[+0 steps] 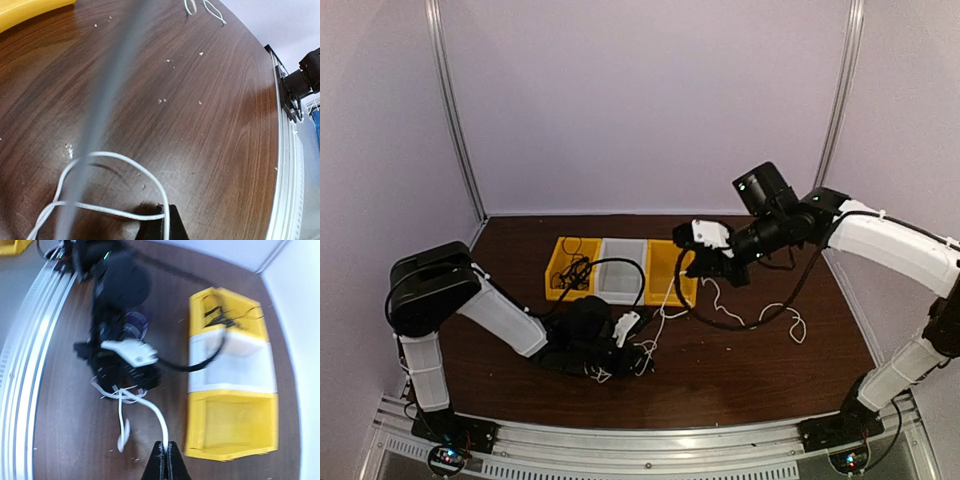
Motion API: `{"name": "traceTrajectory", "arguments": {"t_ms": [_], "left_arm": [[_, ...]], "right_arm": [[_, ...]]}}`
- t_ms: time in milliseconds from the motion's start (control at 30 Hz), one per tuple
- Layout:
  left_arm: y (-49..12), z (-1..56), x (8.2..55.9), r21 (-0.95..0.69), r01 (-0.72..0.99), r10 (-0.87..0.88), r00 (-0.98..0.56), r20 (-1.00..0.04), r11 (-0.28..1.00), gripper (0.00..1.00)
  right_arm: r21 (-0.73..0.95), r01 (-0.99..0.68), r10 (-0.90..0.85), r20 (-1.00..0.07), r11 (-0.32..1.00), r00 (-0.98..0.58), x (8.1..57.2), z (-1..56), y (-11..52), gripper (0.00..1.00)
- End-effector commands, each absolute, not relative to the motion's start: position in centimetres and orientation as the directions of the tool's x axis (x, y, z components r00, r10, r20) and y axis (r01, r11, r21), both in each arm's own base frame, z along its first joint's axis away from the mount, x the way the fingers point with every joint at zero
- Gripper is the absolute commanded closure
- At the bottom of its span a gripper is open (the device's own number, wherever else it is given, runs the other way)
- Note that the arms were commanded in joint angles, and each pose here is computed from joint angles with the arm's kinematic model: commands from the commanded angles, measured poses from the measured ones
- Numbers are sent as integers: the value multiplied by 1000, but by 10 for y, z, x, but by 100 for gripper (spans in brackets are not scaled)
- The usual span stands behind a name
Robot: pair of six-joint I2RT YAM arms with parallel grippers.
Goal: Untangle the cables
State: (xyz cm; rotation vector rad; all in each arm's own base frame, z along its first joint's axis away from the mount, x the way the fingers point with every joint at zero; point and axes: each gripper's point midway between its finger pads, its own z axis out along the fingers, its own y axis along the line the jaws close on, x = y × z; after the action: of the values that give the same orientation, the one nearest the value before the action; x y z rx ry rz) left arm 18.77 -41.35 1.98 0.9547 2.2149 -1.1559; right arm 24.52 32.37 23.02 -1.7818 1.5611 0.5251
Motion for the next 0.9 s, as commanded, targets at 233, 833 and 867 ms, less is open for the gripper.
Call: {"name": "traceTrajectory", "arguments": {"t_ms": [233,833,867], "left_arm": [[-375,0,178,-474,717,387,-684,-618,510,100],[-357,51,183,-436,730,293,-637,-713,526,50],[-356,53,184,-432,731,292,-634,-716,528,49]], "right_arm": [[-386,-877,-410,-877,287,252,291,429,262,100],[-529,-629,-233,-838,569,494,333,610,243,100],[-526,-630,-209,-836,571,508,332,618,244,100]]}}
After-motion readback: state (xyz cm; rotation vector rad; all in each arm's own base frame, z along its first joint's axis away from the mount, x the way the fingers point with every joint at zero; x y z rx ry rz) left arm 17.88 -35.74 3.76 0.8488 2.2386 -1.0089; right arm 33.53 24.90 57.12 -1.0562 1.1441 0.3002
